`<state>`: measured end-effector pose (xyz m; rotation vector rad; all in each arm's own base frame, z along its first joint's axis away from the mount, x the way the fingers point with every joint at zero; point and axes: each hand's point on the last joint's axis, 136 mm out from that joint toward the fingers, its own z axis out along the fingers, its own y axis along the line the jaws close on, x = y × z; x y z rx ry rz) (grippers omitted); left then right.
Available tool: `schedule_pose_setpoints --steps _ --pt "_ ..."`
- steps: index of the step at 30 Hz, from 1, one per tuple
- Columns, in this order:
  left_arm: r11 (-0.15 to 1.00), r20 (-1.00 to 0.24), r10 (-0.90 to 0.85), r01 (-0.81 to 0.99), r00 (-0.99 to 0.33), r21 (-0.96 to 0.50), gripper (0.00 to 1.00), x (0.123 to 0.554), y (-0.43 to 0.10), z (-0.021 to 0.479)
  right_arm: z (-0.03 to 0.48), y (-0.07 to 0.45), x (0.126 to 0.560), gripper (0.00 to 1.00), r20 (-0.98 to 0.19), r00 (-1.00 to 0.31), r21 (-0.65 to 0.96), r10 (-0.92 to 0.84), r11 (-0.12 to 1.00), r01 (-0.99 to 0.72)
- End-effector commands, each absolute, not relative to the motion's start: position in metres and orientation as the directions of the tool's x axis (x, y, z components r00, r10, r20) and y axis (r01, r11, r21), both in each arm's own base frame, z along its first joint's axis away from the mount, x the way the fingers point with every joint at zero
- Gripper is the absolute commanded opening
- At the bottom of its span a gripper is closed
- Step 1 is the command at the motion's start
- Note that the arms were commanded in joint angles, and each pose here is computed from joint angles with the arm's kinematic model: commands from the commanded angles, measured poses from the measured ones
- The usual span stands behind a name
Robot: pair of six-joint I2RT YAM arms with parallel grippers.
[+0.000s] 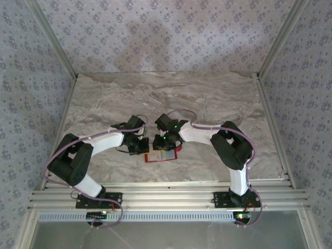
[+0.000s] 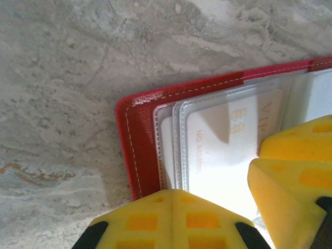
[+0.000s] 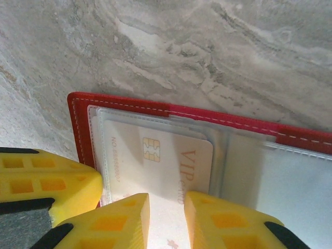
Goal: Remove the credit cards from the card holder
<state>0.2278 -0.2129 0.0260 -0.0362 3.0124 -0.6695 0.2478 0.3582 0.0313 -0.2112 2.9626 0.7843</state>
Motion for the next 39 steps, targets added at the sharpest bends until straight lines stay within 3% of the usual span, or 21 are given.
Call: schedule_pose_setpoints --steps 1,22,39 --pt "0.912 -0.038 -0.018 0.0 -0.999 -0.411 0.0 0.221 -0.209 0.027 0.027 0.339 0.244 0.3 -0.093 -0.989 0.41 -0.112 0.901 -0.14" --pt "0.882 -0.078 -0.016 0.022 -0.997 -0.47 0.0 0.229 -0.227 0.051 0.042 0.342 0.241 0.35 -0.117 -0.987 0.47 -0.106 0.87 -0.149" --pt "0.891 -0.049 0.026 0.046 -0.998 -0.452 0.0 0.225 -0.241 0.035 0.045 0.341 0.24 0.36 -0.118 -0.988 0.492 -0.1 0.858 -0.146"
